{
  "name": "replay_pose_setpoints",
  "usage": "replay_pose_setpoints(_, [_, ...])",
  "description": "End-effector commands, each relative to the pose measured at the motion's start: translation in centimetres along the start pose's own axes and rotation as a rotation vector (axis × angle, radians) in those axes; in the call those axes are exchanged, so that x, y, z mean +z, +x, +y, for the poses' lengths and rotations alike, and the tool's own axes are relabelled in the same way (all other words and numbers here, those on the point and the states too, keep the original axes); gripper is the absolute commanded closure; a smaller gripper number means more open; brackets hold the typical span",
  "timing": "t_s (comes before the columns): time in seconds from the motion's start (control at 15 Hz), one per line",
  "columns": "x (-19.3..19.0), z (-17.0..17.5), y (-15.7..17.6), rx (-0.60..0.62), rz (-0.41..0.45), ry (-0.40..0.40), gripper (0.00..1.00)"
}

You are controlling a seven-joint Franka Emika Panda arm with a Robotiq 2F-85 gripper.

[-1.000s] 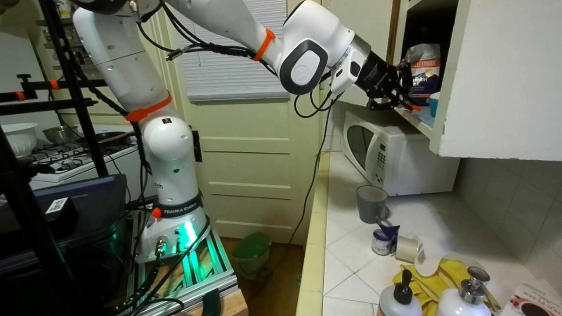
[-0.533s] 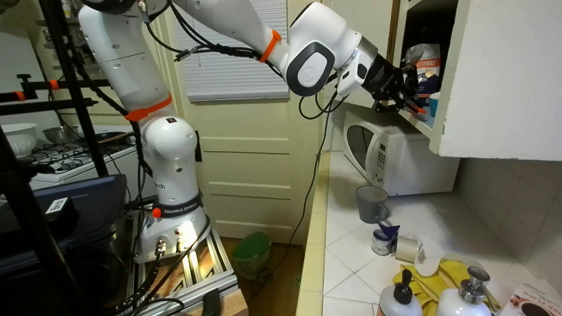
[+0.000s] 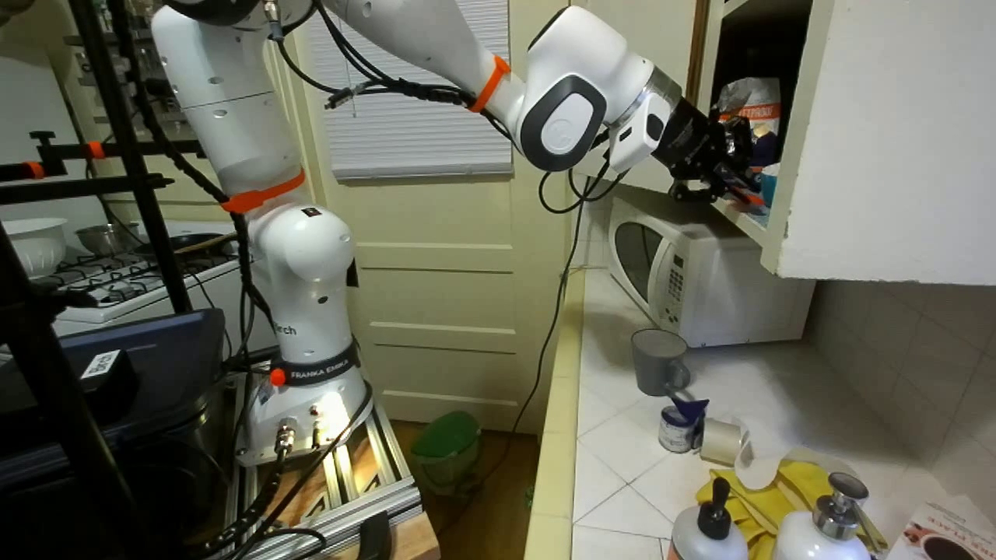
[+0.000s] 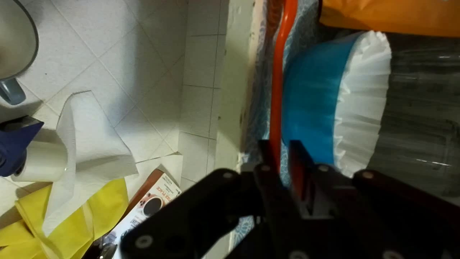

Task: Move the orange spoon to the open cupboard

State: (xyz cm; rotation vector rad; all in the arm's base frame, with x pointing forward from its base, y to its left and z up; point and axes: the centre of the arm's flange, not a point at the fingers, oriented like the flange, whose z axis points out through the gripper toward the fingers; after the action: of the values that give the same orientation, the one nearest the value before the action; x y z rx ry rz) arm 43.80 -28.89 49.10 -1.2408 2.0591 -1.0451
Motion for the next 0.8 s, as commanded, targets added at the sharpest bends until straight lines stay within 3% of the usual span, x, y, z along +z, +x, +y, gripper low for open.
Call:
replay_pose_setpoints(0.0, [1.6, -0.7, 0.3, 0.002, 0.001, -0.016, 0.51])
replay_pose_setpoints(0.4, [1.7, -0.7, -0.1, -0.004, -0.001, -0.02, 0.04])
replay_pose_setpoints(0.73, [0.6, -0.1, -1.5, -0.038, -0.001, -0.078, 0.0])
